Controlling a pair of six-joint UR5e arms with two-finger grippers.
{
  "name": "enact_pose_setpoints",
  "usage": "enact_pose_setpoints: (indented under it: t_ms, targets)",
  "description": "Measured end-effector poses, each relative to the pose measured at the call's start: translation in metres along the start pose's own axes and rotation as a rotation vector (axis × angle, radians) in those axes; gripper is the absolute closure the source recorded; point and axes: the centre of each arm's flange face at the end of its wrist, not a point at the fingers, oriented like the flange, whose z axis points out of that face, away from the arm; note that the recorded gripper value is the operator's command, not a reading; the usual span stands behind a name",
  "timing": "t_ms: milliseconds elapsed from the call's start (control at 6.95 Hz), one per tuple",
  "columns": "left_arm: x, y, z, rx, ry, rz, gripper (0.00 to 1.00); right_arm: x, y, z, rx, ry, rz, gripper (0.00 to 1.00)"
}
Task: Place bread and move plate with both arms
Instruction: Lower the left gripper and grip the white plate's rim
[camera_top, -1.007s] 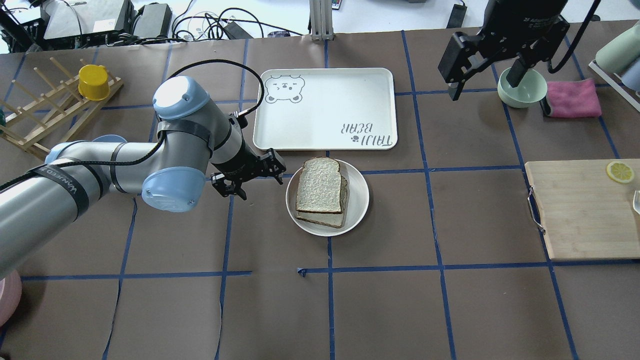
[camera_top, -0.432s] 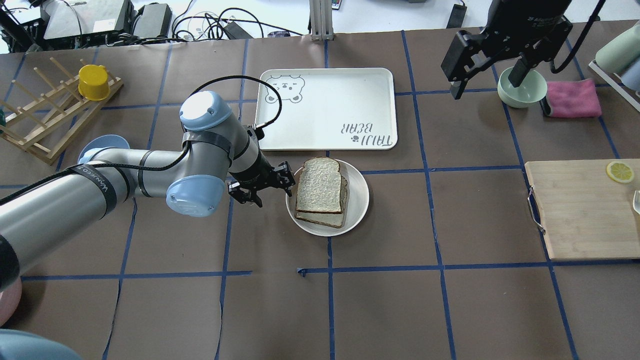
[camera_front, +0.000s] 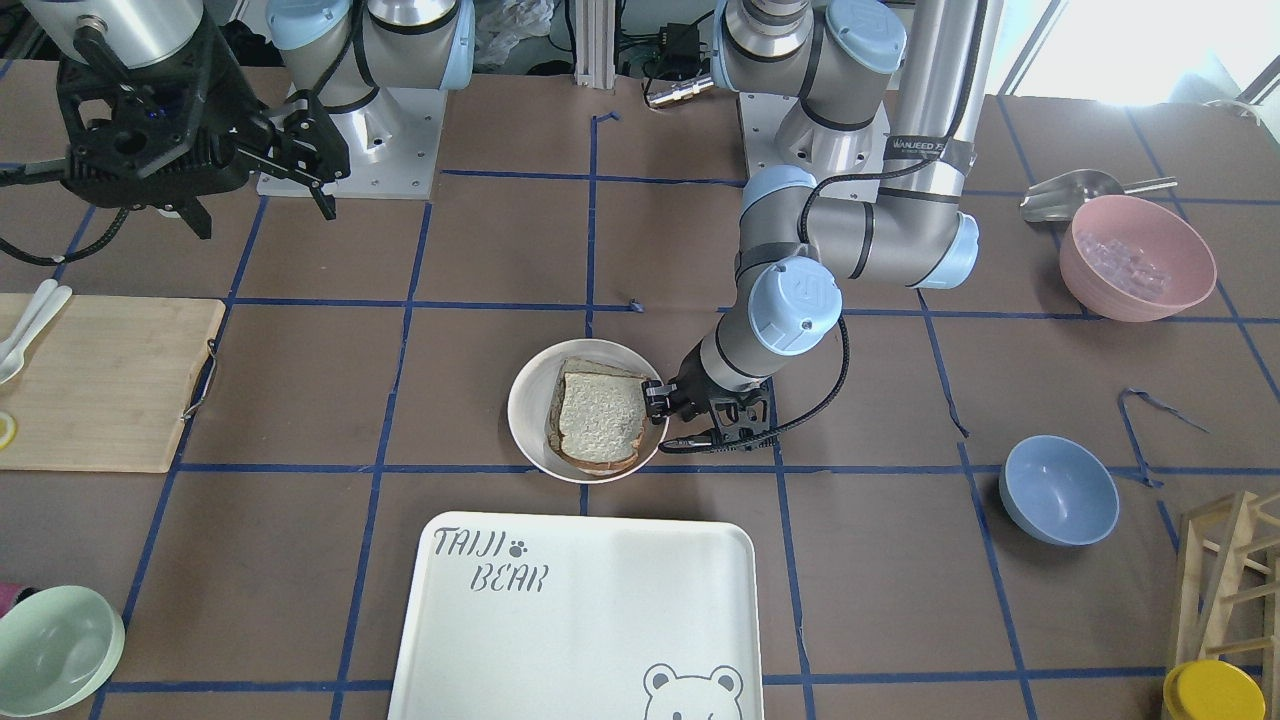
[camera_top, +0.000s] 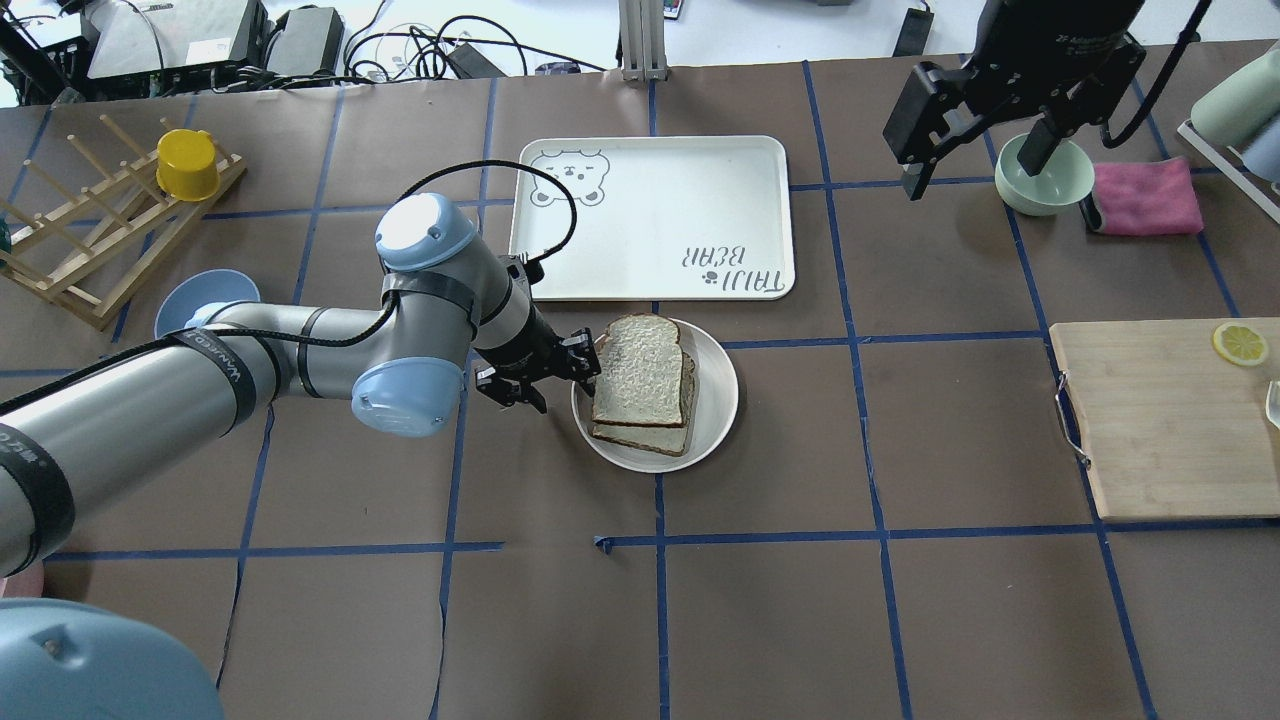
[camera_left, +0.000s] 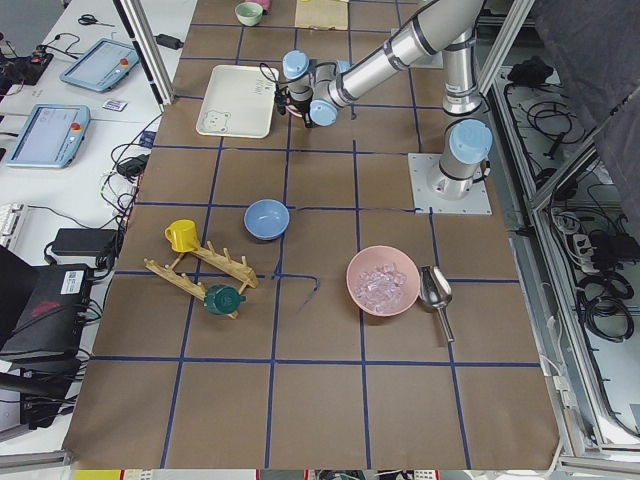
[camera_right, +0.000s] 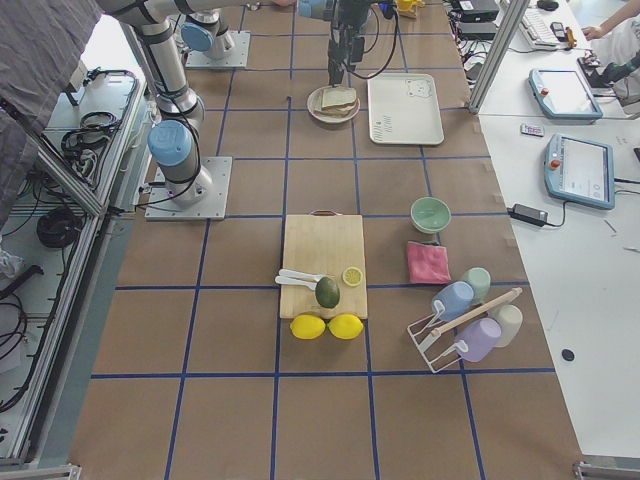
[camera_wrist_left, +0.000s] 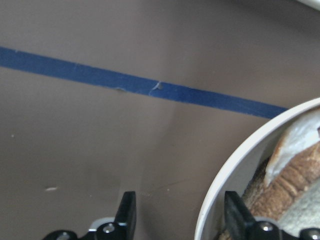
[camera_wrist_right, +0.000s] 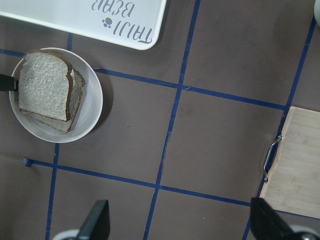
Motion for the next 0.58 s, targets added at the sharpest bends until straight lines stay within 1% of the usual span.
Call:
enact_pose_setpoints:
  t_ms: [288, 575]
  targets:
    - [0.002, 0.000, -0.003, 0.008, 0.002, 0.011, 1.00, 0.000, 0.000, 0.000, 0.002, 0.000, 0.000, 0.00]
    - [0.006, 0.002, -0.017, 0.039, 0.012, 0.040, 1.00, 0.000, 0.000, 0.000, 0.002, -0.002, 0.000, 0.00]
